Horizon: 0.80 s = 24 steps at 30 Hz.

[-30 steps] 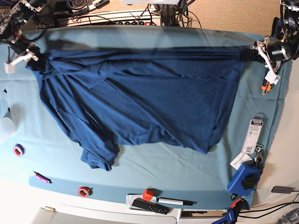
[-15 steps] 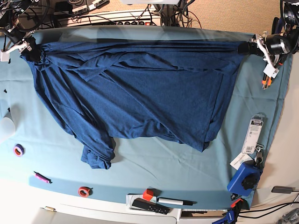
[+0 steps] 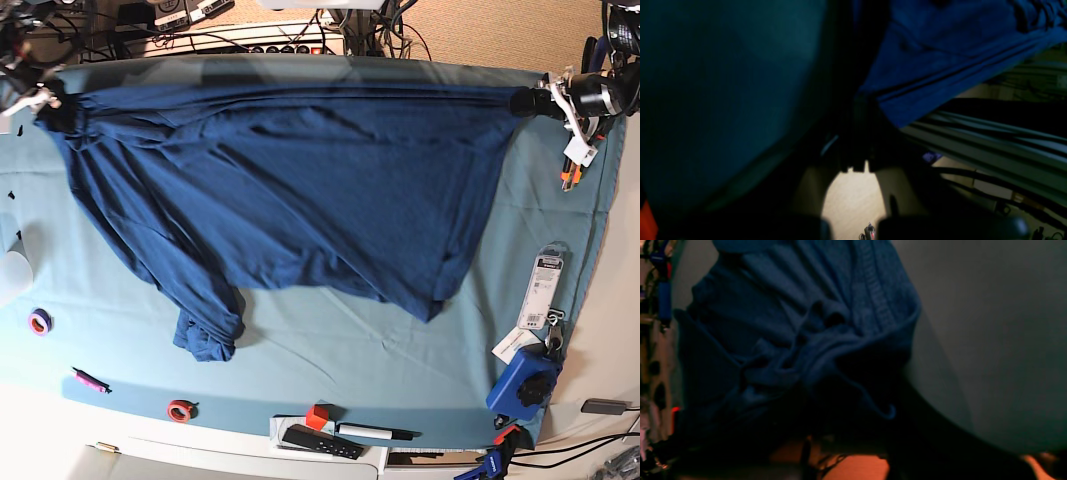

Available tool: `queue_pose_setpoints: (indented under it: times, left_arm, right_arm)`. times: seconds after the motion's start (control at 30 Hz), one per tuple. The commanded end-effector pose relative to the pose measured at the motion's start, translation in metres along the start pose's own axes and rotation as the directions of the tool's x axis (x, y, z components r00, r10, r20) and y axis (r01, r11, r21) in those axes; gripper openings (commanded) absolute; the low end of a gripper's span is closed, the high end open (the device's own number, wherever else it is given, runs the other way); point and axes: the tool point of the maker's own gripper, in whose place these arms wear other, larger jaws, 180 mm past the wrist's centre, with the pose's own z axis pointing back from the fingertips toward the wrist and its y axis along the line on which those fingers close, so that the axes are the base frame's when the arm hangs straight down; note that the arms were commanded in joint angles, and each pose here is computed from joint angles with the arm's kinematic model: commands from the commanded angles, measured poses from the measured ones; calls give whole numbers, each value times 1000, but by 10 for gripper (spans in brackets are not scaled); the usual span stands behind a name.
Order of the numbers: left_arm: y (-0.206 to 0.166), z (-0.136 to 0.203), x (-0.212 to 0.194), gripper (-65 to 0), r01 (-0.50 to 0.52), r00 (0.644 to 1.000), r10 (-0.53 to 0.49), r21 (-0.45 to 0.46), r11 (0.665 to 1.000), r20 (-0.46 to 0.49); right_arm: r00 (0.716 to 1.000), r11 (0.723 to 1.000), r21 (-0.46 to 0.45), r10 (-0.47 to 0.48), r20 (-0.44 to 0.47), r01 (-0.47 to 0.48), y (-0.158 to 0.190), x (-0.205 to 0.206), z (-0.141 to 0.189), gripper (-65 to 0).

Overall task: Layout the t-shirt on the table in an organized manner, then fold the t-shirt properly
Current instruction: 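Lift the shirt edge with both grippers and stretch it apart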

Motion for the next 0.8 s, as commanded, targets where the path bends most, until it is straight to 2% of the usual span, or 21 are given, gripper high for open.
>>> queue_pose_setpoints:
  times: [0.0,0.23,0.37,0.4,0.47,0.53,0.67,0.77]
  left_arm:
    - [3,9,7,-650,26,1000,-26,18,1000,4]
    - [3,9,10,-650,25,1000,-25,17,1000,18]
    - [0,9,9,-650,62,998,-62,2,998,16]
    - [-1,9,9,-613,69,997,-69,-1,998,17]
    - [-1,9,10,-499,72,997,-72,-5,997,19]
    - [-1,9,10,-447,72,997,-72,-5,997,19]
    - [-1,9,10,-445,72,997,-72,-5,997,21]
    - [-1,9,10,-445,72,997,-72,-5,997,22]
  right_arm:
    - [998,999,-6,41,45,-40,1,19,9,-650]
    - [998,999,-6,40,46,-40,1,19,8,-650]
    - [998,999,-7,41,45,-41,1,19,8,-650]
    - [998,999,-7,41,45,-41,1,19,9,-650]
    - [998,999,-6,42,45,-41,1,19,8,-650]
    - [998,999,-4,52,45,-52,2,19,9,-650]
    - [996,997,-1,71,45,-71,3,19,9,-533]
    - [996,997,1,80,46,-80,3,19,8,-487]
